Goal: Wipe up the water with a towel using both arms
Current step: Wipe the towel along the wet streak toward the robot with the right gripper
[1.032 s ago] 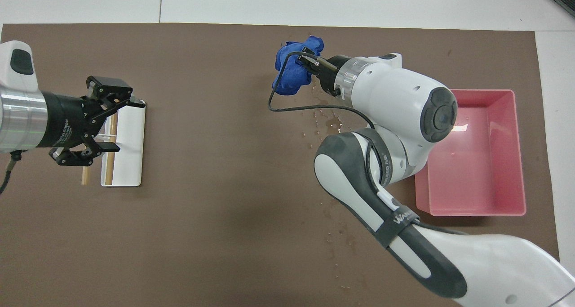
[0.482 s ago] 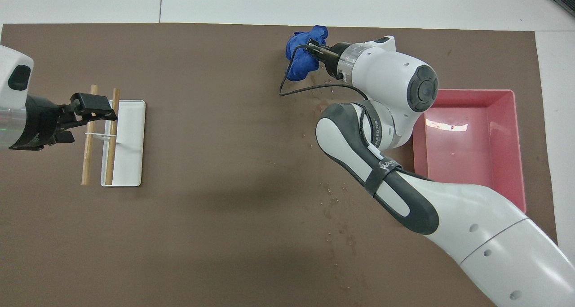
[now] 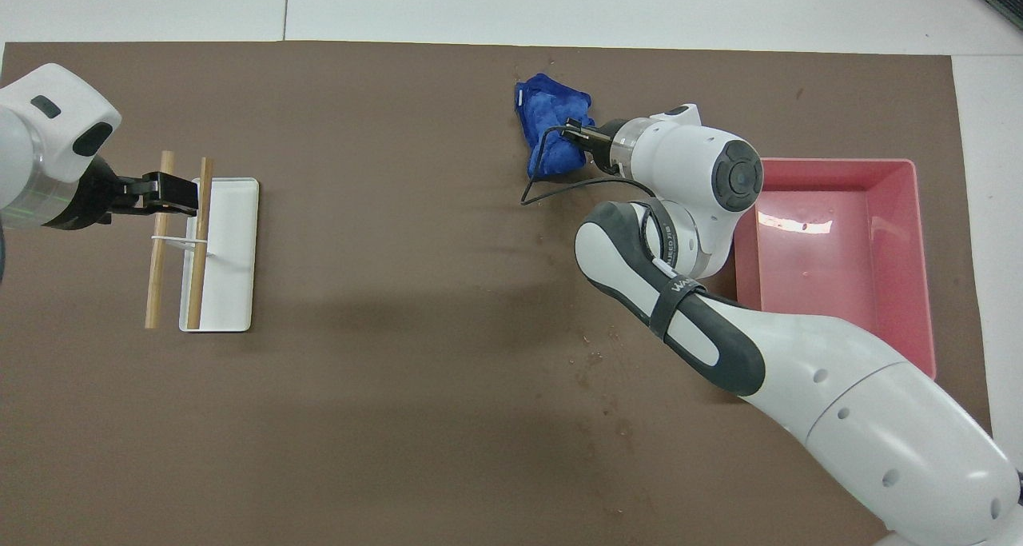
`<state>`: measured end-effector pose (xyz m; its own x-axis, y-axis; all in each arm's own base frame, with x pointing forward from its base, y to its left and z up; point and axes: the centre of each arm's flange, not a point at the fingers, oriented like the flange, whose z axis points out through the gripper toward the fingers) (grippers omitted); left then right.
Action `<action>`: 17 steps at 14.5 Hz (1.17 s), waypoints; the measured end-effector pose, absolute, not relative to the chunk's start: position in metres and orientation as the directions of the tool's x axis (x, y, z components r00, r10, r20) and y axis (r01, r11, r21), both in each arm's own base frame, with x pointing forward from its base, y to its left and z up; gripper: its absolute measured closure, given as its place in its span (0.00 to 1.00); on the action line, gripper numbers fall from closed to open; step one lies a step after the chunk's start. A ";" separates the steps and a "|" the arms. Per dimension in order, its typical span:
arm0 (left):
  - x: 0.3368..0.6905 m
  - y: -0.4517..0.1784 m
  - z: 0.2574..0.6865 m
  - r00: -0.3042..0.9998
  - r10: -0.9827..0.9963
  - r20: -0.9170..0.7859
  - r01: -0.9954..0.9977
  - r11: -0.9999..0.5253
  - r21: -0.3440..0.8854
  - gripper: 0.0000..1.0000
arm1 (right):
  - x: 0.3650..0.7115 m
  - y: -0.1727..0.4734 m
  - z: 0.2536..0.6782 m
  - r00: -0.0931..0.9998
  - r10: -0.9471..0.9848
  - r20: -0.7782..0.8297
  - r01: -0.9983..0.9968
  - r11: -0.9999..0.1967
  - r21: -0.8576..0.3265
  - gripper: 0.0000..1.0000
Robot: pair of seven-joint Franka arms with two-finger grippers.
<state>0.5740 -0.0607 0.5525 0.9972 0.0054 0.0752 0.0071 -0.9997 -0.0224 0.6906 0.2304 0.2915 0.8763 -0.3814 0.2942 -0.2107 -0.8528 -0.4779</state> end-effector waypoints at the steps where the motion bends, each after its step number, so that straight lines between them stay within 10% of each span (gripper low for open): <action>1: 0.577 -0.062 0.551 0.997 -0.016 0.073 -0.014 -1.000 -0.025 0.00 | 0.686 0.225 0.285 0.880 -0.382 0.281 -0.222 -0.856 -0.468 0.84; 17: 0.533 -0.044 0.618 0.990 -0.126 -0.070 -0.126 -0.992 0.008 0.00 | 0.589 0.210 0.296 0.896 -0.436 -0.085 -0.442 -0.852 -0.281 0.84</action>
<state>0.5330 -0.0439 0.6181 0.9895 -0.1264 -0.0697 -0.1261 -0.9920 0.0085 0.5889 0.2104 0.2959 0.8958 -0.4362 -0.0852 -0.4416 -0.8522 -0.2807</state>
